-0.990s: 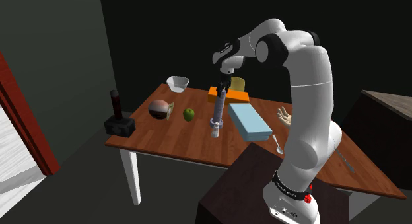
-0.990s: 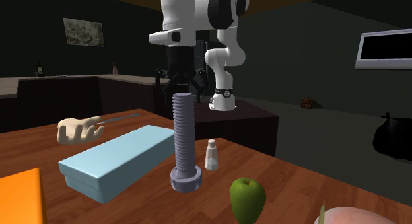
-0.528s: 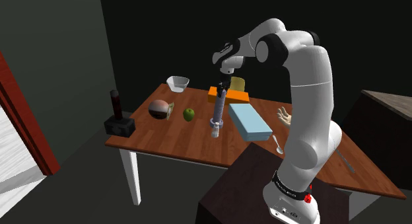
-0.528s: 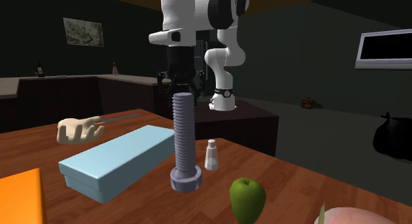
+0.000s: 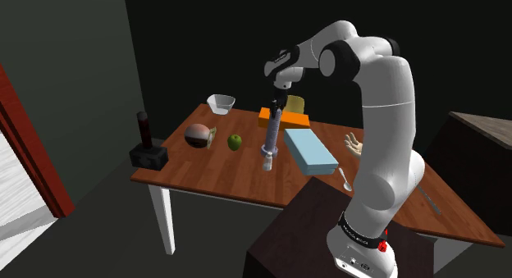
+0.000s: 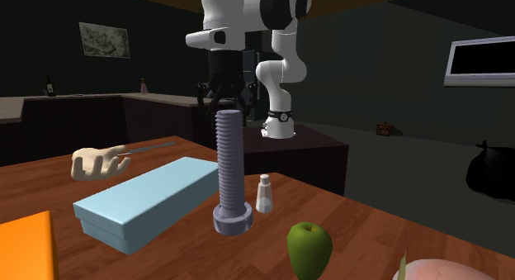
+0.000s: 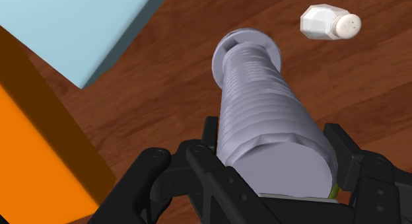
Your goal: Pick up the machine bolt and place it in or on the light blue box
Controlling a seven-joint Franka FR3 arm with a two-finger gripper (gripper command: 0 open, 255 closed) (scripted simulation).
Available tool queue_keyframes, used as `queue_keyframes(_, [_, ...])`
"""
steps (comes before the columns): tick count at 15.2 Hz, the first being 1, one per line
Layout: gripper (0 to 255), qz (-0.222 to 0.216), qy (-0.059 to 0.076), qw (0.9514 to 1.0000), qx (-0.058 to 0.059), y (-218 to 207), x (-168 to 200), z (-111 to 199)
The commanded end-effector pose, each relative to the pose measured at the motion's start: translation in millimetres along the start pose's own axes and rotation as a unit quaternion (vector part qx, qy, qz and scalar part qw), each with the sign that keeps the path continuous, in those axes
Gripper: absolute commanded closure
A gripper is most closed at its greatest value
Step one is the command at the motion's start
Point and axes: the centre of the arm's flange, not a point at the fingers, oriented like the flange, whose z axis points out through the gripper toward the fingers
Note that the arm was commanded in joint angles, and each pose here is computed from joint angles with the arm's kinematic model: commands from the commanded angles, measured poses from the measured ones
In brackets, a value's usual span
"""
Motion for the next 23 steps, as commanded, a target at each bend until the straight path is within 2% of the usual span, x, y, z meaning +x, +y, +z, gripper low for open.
queue_keyframes(1, [255, 0.0, 0.001, 1.0, 0.0, 0, -1, -11])
queue_keyframes(23, [255, 0.0, 0.001, 1.0, 0.0, -2, -2, -127])
